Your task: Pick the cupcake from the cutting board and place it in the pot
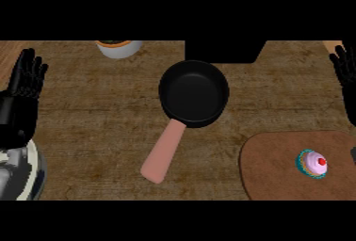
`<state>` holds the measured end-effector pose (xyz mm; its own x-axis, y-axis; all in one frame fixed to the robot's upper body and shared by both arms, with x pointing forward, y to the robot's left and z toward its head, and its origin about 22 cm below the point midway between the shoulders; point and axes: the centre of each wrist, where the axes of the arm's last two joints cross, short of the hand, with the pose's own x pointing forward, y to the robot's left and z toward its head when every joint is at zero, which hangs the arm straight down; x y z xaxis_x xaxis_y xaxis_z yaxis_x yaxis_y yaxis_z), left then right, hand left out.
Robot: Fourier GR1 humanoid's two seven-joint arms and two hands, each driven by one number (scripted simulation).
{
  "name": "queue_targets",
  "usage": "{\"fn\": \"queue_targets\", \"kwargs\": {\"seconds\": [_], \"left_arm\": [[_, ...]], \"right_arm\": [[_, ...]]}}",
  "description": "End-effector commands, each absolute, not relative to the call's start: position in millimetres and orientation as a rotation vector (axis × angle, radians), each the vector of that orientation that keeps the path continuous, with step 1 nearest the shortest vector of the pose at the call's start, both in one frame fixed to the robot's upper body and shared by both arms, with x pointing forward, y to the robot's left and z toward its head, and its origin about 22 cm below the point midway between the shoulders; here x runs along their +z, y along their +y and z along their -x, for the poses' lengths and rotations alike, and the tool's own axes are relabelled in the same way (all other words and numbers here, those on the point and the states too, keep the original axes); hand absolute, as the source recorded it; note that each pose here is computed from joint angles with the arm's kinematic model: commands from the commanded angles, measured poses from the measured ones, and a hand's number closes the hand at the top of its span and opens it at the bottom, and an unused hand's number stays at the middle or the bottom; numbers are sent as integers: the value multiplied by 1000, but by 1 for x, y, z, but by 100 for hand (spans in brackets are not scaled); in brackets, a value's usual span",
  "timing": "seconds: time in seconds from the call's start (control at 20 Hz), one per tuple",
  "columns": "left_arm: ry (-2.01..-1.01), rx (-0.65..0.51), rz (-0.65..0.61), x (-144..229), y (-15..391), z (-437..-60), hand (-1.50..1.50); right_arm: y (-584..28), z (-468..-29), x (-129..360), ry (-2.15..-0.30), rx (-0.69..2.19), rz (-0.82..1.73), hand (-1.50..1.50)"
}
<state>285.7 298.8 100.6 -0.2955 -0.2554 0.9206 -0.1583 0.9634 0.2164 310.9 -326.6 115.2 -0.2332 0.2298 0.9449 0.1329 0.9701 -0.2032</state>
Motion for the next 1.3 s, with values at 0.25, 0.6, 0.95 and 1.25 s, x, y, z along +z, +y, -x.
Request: {"fn": "queue_targets", "kwargs": {"seconds": [0.25,0.6,0.95,1.25], "left_arm": [[-1357,-223,-46,2,274,-251,0],[-1278,-206,9,-23,254,-238,0],[-1267,-241,14,-18,259,-252,0],[-1264,-261,53,-24,237,-257,0]], "right_arm": [[-327,-256,45,-1443,288,201,150],[-327,-226,61,-2000,-45,760,-150],[-329,-155,115,-1796,160,709,-150],[-317,-154,155,-1535,147,666,-150]]}}
